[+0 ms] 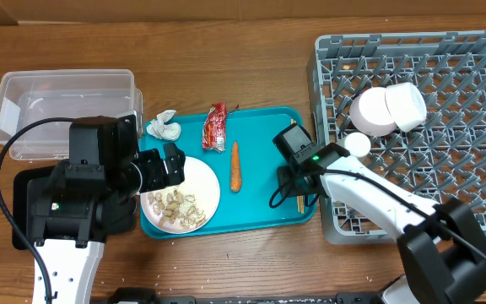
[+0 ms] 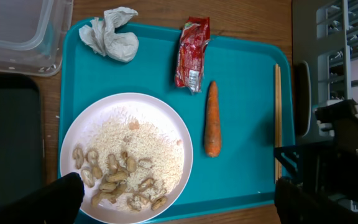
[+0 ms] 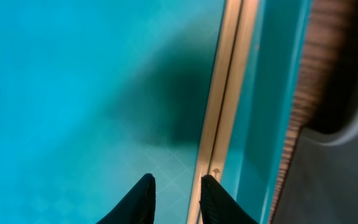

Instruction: Sort waste into correct bins and load items into the dishwasher

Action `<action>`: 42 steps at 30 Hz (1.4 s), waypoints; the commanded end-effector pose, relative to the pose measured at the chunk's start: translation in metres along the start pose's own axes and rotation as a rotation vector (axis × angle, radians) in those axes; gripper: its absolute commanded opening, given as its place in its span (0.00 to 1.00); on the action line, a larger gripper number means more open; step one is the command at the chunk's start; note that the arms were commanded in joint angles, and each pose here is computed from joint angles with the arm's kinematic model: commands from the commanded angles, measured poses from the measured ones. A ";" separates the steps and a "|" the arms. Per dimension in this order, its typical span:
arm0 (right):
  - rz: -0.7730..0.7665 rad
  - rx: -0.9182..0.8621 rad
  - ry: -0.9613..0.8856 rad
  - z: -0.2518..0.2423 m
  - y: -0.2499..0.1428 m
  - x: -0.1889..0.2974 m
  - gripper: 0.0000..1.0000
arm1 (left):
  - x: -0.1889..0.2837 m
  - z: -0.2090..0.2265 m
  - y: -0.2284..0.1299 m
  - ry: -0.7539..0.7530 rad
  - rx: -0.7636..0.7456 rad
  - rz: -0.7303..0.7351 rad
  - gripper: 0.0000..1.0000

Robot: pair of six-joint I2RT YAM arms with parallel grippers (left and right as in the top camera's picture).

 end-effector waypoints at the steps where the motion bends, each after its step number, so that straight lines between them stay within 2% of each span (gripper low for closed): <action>1: 0.041 0.007 -0.024 -0.005 -0.003 -0.015 0.27 | 0.004 0.000 0.005 0.006 -0.011 -0.019 1.00; 11: 0.105 0.039 0.003 0.003 -0.010 -0.031 0.25 | 0.004 0.000 0.005 0.006 -0.011 -0.020 1.00; 13: 0.121 0.052 0.011 0.007 -0.014 -0.031 0.19 | 0.004 0.000 0.005 0.006 -0.011 -0.020 1.00; 15: 0.130 0.066 0.014 0.011 -0.017 -0.029 0.05 | 0.004 0.000 0.005 0.006 -0.011 -0.020 1.00; 19: 0.121 0.077 0.006 0.019 -0.014 -0.022 0.04 | 0.004 0.000 0.005 0.006 -0.011 -0.020 1.00; 24: 0.057 0.073 0.050 0.036 0.011 0.019 0.04 | 0.004 0.000 0.005 0.006 -0.011 -0.020 1.00; 29: -0.084 0.025 0.146 0.046 0.042 0.097 0.04 | 0.004 0.000 0.005 0.006 -0.011 -0.019 1.00; 33: -0.221 -0.038 0.161 0.030 0.063 0.146 0.04 | 0.004 0.000 0.005 0.006 -0.011 -0.019 1.00; 36: -0.276 -0.119 0.081 0.000 0.076 0.157 0.04 | 0.004 0.000 0.005 0.006 -0.011 -0.019 1.00; 42: -0.142 -0.098 -0.059 -0.052 0.080 0.127 0.04 | 0.004 0.000 0.005 0.006 -0.011 -0.020 1.00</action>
Point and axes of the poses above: each gripper's point midway between its finger pads, its own x axis back along the fingers, its own z axis along the line the jaws close on, y = z × x, the point moved 10 cm from there along x, back along the fingers, and after that the axes turned 10 degrees about -x, right-handed, at the moved point
